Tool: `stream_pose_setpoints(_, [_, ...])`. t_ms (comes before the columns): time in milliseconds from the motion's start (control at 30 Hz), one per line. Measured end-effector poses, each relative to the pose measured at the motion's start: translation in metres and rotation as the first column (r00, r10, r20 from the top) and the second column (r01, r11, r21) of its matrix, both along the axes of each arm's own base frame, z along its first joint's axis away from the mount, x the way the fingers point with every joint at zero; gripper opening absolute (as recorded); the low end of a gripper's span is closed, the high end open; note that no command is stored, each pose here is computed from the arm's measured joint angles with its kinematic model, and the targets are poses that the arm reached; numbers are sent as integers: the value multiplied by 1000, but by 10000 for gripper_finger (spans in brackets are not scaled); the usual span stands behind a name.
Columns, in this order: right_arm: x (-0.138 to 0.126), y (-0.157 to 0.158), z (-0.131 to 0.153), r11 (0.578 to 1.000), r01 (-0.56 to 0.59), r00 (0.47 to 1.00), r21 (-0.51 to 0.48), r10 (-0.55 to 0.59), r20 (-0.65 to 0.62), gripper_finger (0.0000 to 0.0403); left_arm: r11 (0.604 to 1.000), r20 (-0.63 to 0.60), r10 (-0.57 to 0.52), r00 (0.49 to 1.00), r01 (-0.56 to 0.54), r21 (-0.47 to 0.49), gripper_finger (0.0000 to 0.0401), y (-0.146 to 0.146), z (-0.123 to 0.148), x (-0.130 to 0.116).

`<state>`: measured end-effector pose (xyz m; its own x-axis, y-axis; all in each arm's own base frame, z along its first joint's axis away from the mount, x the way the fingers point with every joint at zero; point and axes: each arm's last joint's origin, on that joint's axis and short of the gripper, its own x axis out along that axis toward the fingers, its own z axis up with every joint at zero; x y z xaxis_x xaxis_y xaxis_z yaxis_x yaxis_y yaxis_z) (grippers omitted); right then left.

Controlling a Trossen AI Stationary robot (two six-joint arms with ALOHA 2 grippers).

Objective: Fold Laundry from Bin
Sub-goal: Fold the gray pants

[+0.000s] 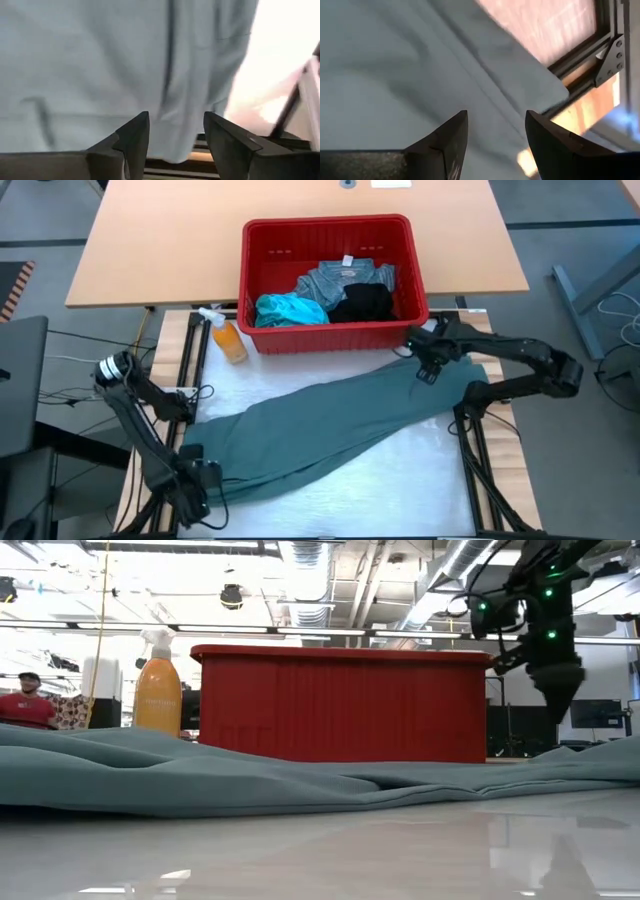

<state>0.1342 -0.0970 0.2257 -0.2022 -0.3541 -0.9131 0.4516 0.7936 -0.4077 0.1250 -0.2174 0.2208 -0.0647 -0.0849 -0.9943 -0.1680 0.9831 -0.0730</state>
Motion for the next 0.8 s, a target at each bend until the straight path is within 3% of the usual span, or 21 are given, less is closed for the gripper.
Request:
stream_pose_setpoints(67, [-4, -4, 0, 998, -61, 997, 22, 62, -41, 221, 999, 43, 10, 999, -12, 43, 180, 5, 5, -4])
stream_pose_setpoints(133, [-6, -9, 0, 995, -91, 994, 26, 93, -59, 221, 993, 165, 0, 986, -19, 116, 180, 9, 7, -2])
stream_pose_setpoints(267, [-3, -24, -9, 997, -62, 996, 42, 65, -69, 221, 972, 373, -101, 922, 12, 234, 180, 15, -2, 7])
stream_pose_setpoints(400, [9, -34, -27, 990, -88, 990, 111, 100, -101, 221, 961, 387, -147, 910, 39, 275, 181, 27, -27, 16])
stream_pose_setpoints(567, [29, -38, -51, 986, -118, 985, 118, 131, -111, 221, 944, 380, -190, 905, 61, 325, 181, 39, -44, 18])
stream_pose_setpoints(800, [16, -42, -81, 993, -43, 993, 112, 55, -103, 221, 937, 363, -202, 910, 72, 342, 181, 42, -48, 17])
